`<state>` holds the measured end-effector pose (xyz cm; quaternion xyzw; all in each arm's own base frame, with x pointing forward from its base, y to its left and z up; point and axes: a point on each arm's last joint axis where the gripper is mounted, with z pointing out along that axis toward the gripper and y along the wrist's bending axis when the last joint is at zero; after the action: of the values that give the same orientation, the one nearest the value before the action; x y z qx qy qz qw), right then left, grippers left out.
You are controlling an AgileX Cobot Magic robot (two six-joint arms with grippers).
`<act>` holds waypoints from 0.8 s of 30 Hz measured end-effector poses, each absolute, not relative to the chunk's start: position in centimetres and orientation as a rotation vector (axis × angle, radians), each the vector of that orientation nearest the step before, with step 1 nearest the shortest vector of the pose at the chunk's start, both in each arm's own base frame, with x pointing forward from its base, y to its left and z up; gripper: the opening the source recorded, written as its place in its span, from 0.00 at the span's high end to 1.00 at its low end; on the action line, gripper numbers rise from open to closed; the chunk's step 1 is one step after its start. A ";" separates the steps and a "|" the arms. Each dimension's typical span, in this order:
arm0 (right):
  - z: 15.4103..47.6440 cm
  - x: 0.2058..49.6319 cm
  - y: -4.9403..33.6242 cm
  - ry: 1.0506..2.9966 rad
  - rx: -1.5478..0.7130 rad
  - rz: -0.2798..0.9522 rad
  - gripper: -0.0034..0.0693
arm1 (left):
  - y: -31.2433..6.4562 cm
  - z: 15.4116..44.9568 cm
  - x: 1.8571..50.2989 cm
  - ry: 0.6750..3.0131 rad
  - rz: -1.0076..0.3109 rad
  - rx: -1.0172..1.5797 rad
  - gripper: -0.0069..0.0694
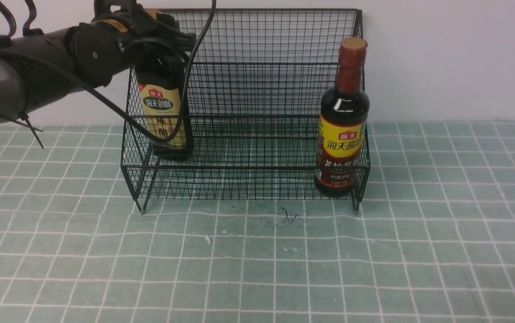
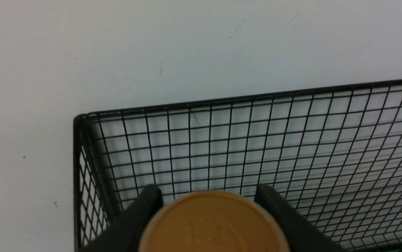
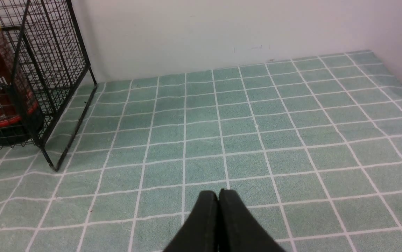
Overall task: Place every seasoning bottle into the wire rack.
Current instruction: Use the left arm to put the condiment bottle back on the shelf
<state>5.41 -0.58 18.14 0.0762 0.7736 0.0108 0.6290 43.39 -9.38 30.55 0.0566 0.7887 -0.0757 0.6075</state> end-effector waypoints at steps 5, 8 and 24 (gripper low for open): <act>18.1 5.4 -0.6 1.773 0.172 0.022 0.97 | -9.4 30.9 43.4 1.815 -0.176 0.132 0.35; 18.1 5.4 -0.6 1.773 0.169 0.020 0.97 | -9.4 31.2 43.1 1.820 -0.180 0.135 0.29; 18.1 5.4 -0.6 1.772 0.169 0.020 0.97 | -8.7 38.1 38.8 1.728 -0.155 0.228 0.30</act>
<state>5.41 -0.58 18.14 0.0739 0.7737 0.0089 0.6292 38.81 -8.74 38.13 0.1001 0.7580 -0.0678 0.6409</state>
